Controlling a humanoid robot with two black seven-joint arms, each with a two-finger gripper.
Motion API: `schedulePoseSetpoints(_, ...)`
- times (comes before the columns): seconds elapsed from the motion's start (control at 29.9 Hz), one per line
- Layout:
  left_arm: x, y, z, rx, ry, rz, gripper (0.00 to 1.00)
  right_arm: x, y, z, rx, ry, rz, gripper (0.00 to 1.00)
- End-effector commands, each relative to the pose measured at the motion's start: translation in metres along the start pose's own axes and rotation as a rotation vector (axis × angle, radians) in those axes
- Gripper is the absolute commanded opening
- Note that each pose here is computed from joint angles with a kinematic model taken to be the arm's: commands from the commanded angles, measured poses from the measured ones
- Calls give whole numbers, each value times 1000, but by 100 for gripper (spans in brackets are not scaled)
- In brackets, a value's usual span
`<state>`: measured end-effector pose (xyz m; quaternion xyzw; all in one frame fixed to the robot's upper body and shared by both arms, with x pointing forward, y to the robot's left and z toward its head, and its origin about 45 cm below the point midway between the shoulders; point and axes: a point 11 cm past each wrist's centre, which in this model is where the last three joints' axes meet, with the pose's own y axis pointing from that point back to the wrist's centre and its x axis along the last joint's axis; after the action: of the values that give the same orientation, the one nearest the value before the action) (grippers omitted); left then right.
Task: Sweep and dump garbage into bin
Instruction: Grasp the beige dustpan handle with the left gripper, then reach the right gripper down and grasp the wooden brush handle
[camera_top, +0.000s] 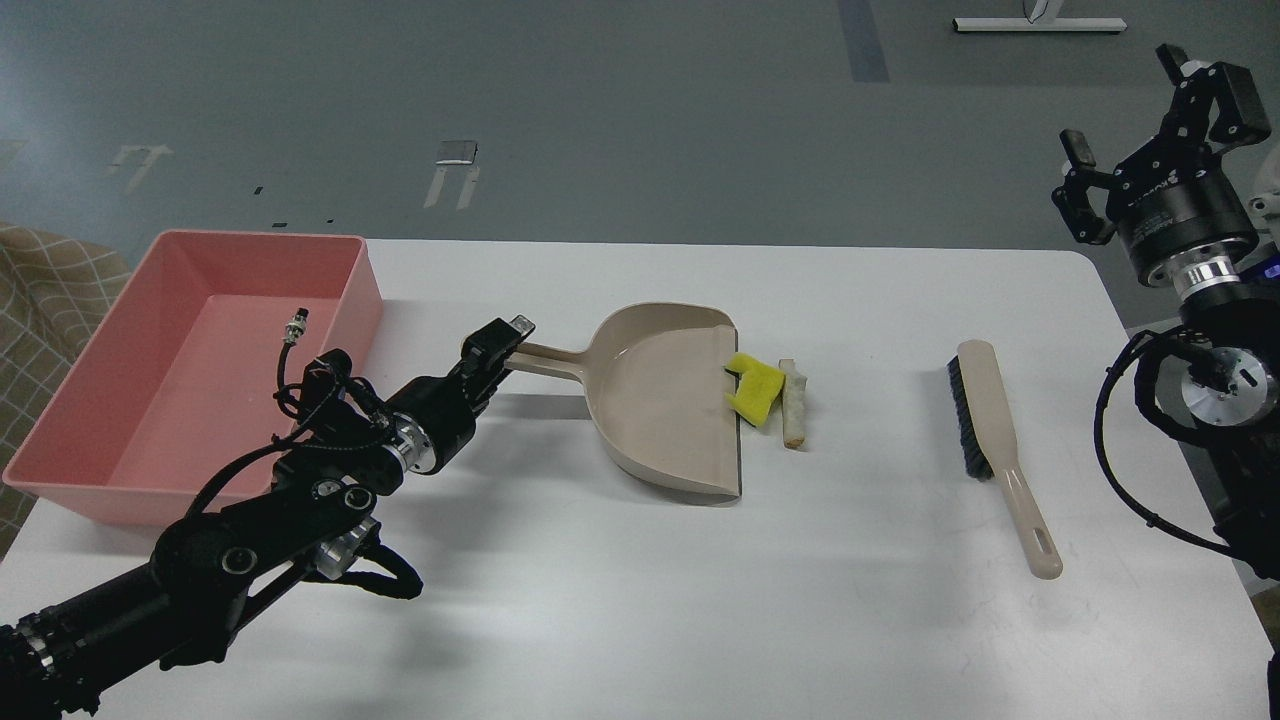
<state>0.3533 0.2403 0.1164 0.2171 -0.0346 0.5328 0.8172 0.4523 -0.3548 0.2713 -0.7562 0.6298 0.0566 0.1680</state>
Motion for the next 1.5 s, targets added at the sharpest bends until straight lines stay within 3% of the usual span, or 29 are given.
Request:
schedulePoseSetpoints(0.0,-3,-3,2,-5,5,-1,61,0,0,0,-1,1,0,100)
schedulePoseSetpoints(0.03,-3,-3,2,-5,5,-1,61,0,0,0,0,1,-1,100)
schedulePoseSetpoints(0.17,-3,-3,2,-4,4,-2,38,0,0,0,0,2,1,100)
schedulePoseSetpoints(0.23,-4,-3,2,-4,5,-3,34,0,0,0,1,0,1,100)
schedulePoseSetpoints(0.37,-4,-3,2,-4,5,-3,6,0,0,0,0,1,0,100)
schedulePoseSetpoints(0.43,-4,-3,2,-4,5,-3,0,0,0,0,0,1,0,100)
schedulePoseSetpoints(0.9,8,-8,15,-22,12,53,0,1,-1,-3,-4,15,5,100)
schedulePoseSetpoints(1.17,11,-6,17,-27,8,60,0,9,26,1,-262,322,-136,100)
schedulePoseSetpoints(1.47,12,-5,18,-43,-11,61,0,59,120,-7,-655,866,-330,100)
